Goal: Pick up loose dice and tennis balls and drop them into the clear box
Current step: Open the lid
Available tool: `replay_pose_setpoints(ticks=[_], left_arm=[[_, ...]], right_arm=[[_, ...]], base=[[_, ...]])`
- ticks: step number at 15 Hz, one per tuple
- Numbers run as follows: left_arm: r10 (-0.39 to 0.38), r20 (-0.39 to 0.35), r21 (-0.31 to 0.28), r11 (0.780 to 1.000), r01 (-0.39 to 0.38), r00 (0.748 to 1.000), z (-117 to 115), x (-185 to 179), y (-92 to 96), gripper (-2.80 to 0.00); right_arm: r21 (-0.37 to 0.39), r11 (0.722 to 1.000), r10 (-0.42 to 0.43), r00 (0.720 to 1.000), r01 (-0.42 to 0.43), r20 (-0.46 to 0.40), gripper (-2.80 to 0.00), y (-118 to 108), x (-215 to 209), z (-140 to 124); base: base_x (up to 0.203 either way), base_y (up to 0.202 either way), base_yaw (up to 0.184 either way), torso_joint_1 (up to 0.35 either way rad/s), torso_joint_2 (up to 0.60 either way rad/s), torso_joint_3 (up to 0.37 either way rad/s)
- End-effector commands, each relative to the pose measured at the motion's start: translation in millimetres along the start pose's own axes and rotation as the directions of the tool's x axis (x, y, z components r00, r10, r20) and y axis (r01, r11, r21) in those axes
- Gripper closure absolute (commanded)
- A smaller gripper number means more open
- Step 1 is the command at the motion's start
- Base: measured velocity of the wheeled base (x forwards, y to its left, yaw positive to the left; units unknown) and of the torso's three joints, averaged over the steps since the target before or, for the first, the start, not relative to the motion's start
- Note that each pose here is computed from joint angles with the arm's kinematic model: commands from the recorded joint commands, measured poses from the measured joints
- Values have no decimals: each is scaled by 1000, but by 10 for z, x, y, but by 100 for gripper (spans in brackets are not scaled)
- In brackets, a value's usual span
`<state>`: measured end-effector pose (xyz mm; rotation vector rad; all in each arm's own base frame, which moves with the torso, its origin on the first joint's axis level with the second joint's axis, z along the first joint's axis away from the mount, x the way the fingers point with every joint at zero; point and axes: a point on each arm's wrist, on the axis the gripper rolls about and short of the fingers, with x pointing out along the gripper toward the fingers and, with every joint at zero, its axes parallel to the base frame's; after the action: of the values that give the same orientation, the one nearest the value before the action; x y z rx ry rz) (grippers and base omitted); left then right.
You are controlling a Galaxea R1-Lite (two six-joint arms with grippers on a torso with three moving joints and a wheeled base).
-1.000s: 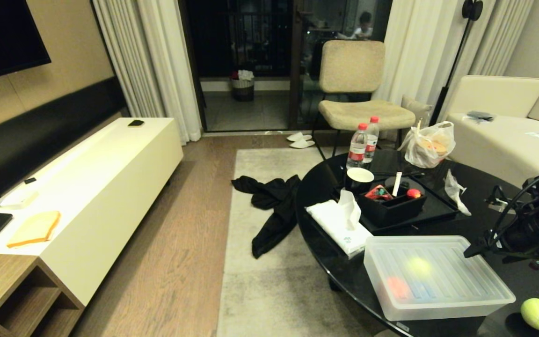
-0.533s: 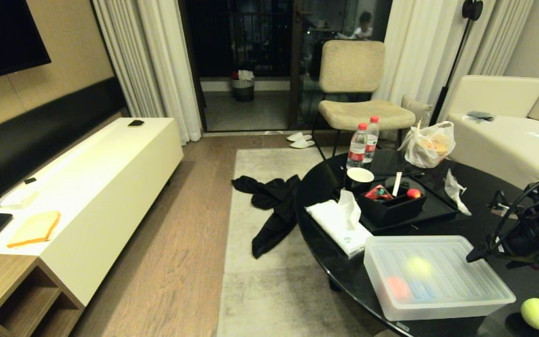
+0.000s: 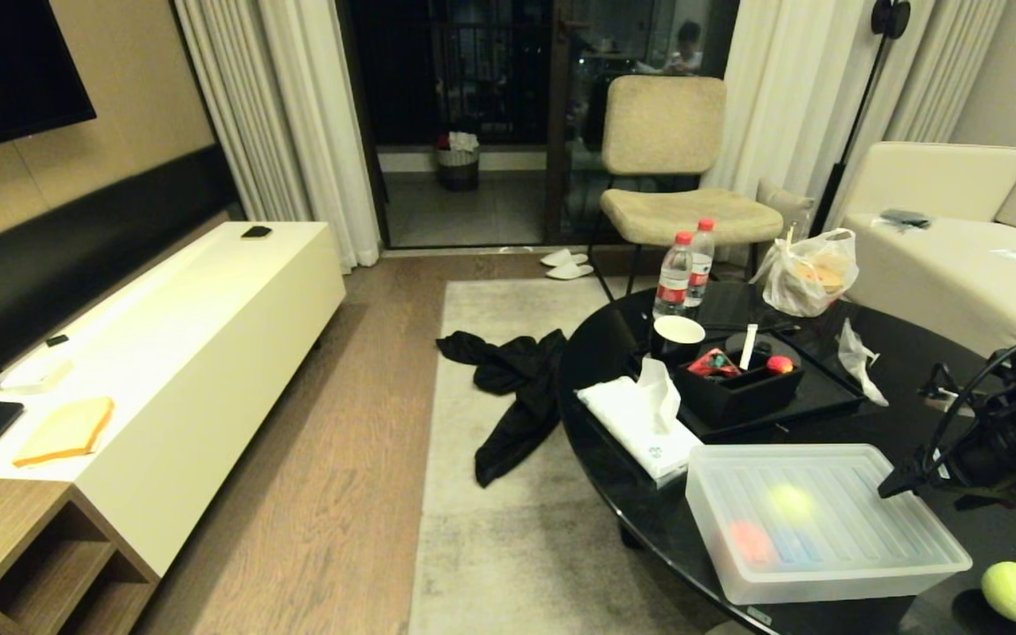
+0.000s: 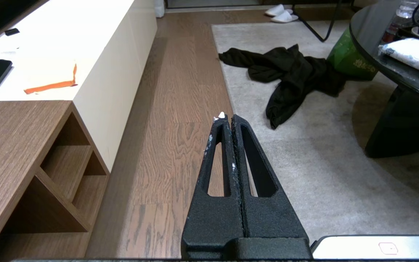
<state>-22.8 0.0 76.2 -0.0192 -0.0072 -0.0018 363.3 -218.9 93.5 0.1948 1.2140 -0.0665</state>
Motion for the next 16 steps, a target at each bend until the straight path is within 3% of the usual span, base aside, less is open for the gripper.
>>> replay_pose_setpoints(ticks=[1, 16], left_arm=[[0, -3, -1, 1000, 0, 1000, -8, 2, 0, 0], [-1, -3, 1, 1000, 1, 1000, -8, 2, 0, 0]], right_arm=[[-1, 1000, 2, 1000, -2, -2, -280, 1, -10, -5], [7, 1000, -16, 999, 16, -28, -280, -76, 84, -30]], base=[[0, 0, 0, 0, 0, 0], [0, 0, 0, 0, 0, 0]])
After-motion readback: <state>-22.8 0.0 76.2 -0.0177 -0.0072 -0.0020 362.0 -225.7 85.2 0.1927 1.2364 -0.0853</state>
